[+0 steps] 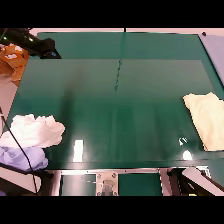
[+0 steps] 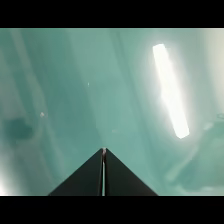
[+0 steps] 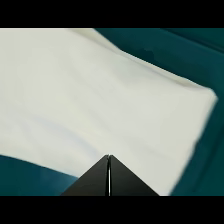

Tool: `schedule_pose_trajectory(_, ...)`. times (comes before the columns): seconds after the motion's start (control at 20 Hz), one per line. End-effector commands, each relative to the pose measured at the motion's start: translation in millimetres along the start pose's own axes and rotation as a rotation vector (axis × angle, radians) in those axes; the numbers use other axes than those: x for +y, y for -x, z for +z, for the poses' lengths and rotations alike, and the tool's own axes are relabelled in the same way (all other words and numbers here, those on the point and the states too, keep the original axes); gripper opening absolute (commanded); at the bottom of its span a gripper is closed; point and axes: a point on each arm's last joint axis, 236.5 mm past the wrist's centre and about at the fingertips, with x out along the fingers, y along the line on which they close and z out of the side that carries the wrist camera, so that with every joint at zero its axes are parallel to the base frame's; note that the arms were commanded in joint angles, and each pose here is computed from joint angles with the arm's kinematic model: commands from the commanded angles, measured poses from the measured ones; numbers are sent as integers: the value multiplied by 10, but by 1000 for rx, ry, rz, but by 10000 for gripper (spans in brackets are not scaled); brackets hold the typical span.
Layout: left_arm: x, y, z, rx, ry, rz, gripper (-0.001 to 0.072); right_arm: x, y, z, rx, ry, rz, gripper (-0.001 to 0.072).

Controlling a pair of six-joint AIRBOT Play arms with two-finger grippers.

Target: Fold the shirts.

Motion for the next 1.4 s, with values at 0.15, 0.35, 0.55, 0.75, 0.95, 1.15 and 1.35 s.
schedule_pose_trajectory(0.15, -25, 396, -237, -26, 23, 113, 25, 1843, 361, -708, 33, 478, 302, 19)
schedule_pose_trajectory(0.35, -163, 143, -960, 97, 91, 85, 25, 2054, 86, -1724, 204, 701, 318, 20)
schedule_pose_trajectory(0.55, -289, -141, -1662, 171, 160, 74, 25, 2116, -103, -2283, 262, 830, 335, 19)
schedule_pose_trajectory(0.75, -173, -327, -1980, 208, 214, 100, 26, 2242, -95, -2425, 251, 891, 365, 20)
schedule_pose_trajectory(0.95, -106, -354, -1834, 141, 208, 116, 27, 2264, -87, -2438, 250, 889, 373, 20)
schedule_pose_trajectory(1.15, -127, -350, -1869, 156, 213, 109, 26, 2264, -87, -2437, 250, 889, 373, 20)
schedule_pose_trajectory(1.35, -131, -351, -1868, 156, 214, 108, 26, 2264, -87, -2437, 250, 889, 373, 20)
